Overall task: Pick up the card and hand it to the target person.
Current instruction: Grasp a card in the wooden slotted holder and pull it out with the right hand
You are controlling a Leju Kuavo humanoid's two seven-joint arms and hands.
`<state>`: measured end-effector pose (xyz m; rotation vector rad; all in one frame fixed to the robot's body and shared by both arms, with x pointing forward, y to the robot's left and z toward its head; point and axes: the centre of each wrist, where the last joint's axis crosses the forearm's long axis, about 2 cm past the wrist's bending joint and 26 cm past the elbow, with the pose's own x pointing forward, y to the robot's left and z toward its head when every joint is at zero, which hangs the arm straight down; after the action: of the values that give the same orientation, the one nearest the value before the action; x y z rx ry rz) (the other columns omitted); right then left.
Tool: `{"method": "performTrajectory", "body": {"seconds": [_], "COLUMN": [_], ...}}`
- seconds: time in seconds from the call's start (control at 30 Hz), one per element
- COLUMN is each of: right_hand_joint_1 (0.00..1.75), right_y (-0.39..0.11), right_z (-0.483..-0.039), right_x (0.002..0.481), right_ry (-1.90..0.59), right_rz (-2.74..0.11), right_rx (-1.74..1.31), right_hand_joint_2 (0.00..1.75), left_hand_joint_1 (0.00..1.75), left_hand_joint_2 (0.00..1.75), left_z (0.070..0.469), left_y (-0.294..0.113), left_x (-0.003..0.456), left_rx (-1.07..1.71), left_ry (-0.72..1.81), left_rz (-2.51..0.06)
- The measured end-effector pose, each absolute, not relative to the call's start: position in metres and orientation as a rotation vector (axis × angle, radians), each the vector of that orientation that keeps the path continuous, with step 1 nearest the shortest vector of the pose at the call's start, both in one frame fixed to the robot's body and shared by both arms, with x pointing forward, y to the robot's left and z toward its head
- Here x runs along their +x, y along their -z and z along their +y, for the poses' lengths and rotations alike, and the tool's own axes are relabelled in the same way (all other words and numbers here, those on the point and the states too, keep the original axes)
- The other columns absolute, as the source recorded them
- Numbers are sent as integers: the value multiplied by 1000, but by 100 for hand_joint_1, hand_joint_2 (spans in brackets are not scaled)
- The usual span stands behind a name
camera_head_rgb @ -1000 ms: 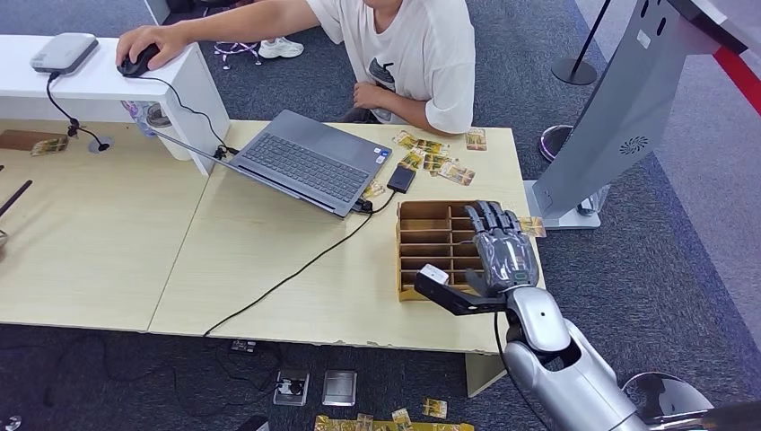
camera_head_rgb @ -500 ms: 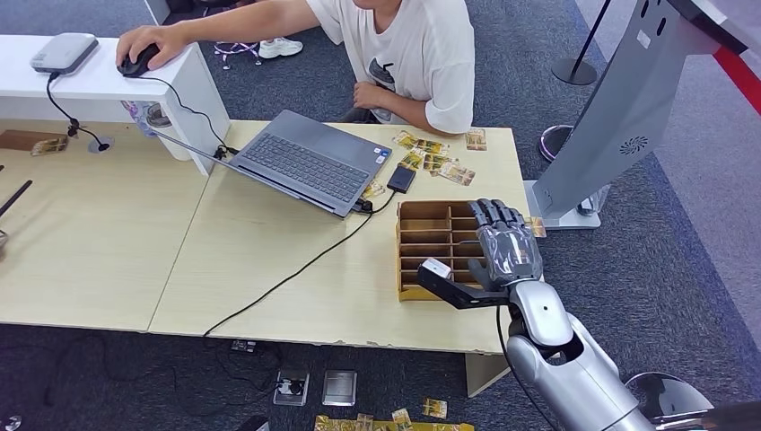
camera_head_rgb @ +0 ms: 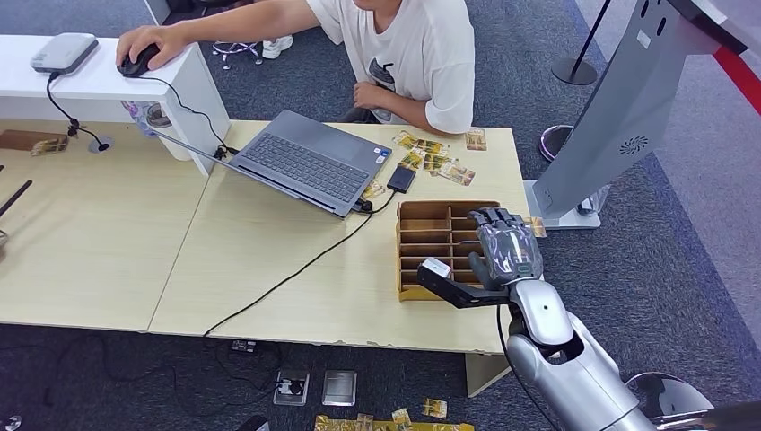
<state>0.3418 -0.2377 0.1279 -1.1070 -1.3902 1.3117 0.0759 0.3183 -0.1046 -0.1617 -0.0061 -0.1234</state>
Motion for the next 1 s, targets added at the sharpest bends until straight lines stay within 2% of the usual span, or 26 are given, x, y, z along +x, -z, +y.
{"method": "performTrajectory", "body": {"seconds": [0.2,0.57,0.8,1.0], "right_hand_joint_1": [80,74,76,84], "right_y": [-131,-132,-128,-123], "right_z": [-237,-233,-232,-232], "right_x": [344,351,355,354], "right_ry": [-1336,-1379,-1404,-1422], "right_rz": [-1395,-1400,-1379,-1361], "right_rx": [-1122,-1146,-1147,-1145], "right_hand_joint_2": [175,175,175,175], "left_hand_joint_1": [0,0,0,0], "left_hand_joint_2": [175,175,175,175], "left_z": [318,318,318,318], "left_y": [105,105,105,105], "left_x": [76,76,76,76], "left_rx": [-162,-165,-166,-167], "left_ry": [122,120,120,121], "left_rz": [-7,-11,-12,-12]}}
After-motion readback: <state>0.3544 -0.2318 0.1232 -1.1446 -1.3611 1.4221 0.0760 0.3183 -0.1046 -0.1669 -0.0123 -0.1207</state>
